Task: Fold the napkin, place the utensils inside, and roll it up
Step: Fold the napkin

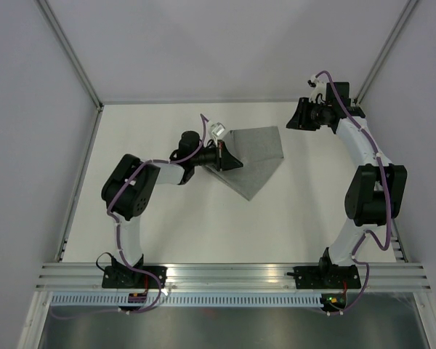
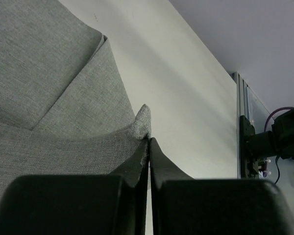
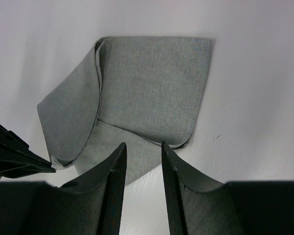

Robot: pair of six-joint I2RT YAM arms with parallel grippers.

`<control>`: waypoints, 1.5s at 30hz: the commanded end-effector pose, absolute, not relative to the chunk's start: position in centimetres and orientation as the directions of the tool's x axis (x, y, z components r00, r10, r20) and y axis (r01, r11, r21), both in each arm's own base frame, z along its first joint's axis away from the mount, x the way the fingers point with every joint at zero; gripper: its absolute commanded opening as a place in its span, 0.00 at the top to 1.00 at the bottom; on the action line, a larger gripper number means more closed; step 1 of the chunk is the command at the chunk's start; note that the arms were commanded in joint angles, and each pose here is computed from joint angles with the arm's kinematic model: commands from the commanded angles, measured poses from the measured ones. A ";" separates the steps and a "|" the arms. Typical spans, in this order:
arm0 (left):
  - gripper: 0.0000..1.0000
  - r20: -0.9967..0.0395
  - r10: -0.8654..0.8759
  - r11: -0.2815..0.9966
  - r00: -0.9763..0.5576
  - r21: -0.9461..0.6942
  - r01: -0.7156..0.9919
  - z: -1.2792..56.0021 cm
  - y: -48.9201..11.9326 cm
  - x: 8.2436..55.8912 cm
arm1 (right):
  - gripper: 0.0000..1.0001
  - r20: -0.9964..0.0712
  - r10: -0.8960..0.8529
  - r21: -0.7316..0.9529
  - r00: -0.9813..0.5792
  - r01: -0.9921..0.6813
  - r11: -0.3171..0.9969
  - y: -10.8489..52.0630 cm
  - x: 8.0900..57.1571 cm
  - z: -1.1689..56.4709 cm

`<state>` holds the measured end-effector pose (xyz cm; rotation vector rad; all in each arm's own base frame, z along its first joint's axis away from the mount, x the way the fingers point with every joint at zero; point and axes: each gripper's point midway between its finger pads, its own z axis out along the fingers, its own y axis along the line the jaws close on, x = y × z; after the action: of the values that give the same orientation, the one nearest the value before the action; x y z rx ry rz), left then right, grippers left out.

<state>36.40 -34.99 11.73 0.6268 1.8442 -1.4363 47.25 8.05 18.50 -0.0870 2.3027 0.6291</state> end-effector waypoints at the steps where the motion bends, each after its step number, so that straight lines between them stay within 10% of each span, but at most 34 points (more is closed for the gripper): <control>1: 0.98 -0.810 0.029 0.236 -0.585 -0.563 0.792 10.3 -35.6 35.1 | 0.60 -0.698 0.113 0.397 -0.707 -0.252 0.882 8.2 47.4 19.6; 29: 0.69 -0.840 -0.004 0.222 -0.542 -0.529 0.819 13.4 -36.2 34.3 | 0.59 -0.700 0.075 0.379 -0.710 -0.282 0.881 9.5 47.5 19.3; 45: 0.61 -0.868 -0.196 0.571 -0.457 -0.480 0.666 20.3 -29.3 37.0 | 0.59 -0.749 -0.046 0.265 -0.661 -0.363 0.893 13.0 47.2 20.3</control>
<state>35.99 -31.94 19.26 0.5394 1.7493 -1.1662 46.63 11.65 17.96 -0.2280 2.3151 0.5757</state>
